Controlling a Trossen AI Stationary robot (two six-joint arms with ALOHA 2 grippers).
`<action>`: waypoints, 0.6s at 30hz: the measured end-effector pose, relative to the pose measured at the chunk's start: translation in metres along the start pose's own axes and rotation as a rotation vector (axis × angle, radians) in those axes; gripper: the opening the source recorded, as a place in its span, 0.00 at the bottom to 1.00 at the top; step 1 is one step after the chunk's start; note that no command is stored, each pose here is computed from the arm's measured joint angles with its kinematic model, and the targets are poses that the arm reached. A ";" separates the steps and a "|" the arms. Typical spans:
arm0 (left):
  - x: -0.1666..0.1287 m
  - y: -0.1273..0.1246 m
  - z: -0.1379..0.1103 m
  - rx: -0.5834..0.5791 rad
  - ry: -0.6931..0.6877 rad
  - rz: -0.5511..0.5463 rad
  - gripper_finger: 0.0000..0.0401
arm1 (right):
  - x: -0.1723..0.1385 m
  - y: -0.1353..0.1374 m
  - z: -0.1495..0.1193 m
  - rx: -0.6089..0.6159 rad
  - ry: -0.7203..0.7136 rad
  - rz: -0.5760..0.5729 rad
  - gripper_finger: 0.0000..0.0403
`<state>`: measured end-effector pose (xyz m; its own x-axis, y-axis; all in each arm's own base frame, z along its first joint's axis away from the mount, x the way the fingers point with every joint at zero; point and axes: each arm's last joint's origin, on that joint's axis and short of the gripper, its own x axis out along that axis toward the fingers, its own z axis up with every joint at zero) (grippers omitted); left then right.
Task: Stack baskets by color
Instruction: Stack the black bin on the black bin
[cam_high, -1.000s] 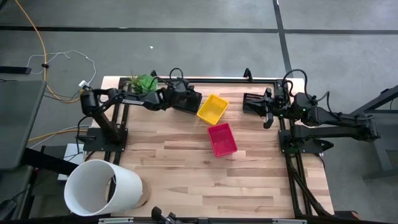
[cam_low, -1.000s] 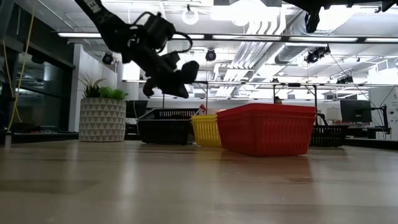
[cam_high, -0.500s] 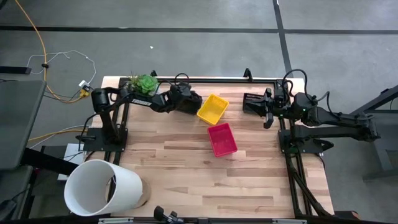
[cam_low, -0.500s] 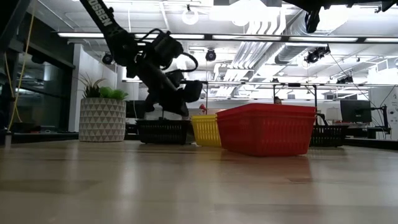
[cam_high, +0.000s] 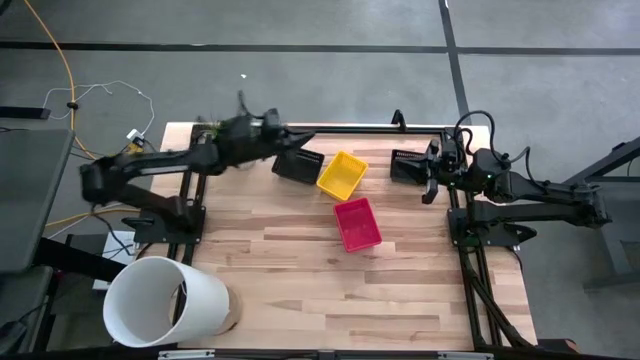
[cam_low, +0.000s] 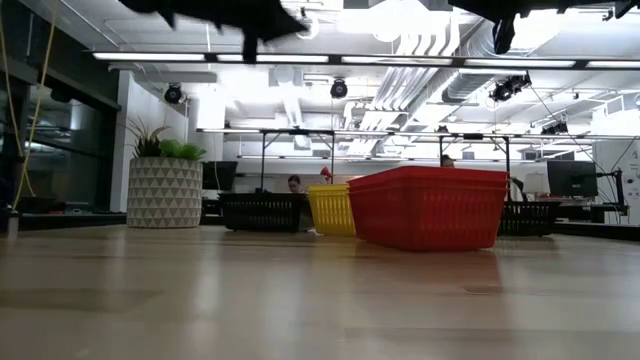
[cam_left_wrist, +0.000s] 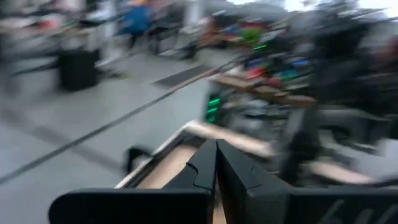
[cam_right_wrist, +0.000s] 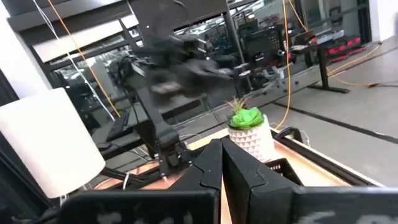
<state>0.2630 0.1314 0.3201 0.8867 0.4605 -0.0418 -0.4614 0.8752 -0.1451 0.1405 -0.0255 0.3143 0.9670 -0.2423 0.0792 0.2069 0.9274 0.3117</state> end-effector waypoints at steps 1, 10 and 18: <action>-0.011 -0.006 0.009 0.003 -0.018 -0.050 0.00 | 0.000 0.000 0.000 -0.004 -0.002 0.000 0.00; -0.088 -0.049 0.042 0.014 -0.057 -0.322 0.00 | 0.000 0.003 0.007 -0.063 -0.067 0.050 0.00; -0.118 -0.050 0.007 -0.016 -0.095 -0.248 0.00 | 0.000 0.004 0.009 -0.079 -0.087 0.055 0.00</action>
<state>0.1815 0.0345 0.3388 0.9654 0.2451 0.0896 -0.2296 0.9609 -0.1549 0.1395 -0.0245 0.3237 0.9613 -0.2112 0.1768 0.1685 0.9587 0.2292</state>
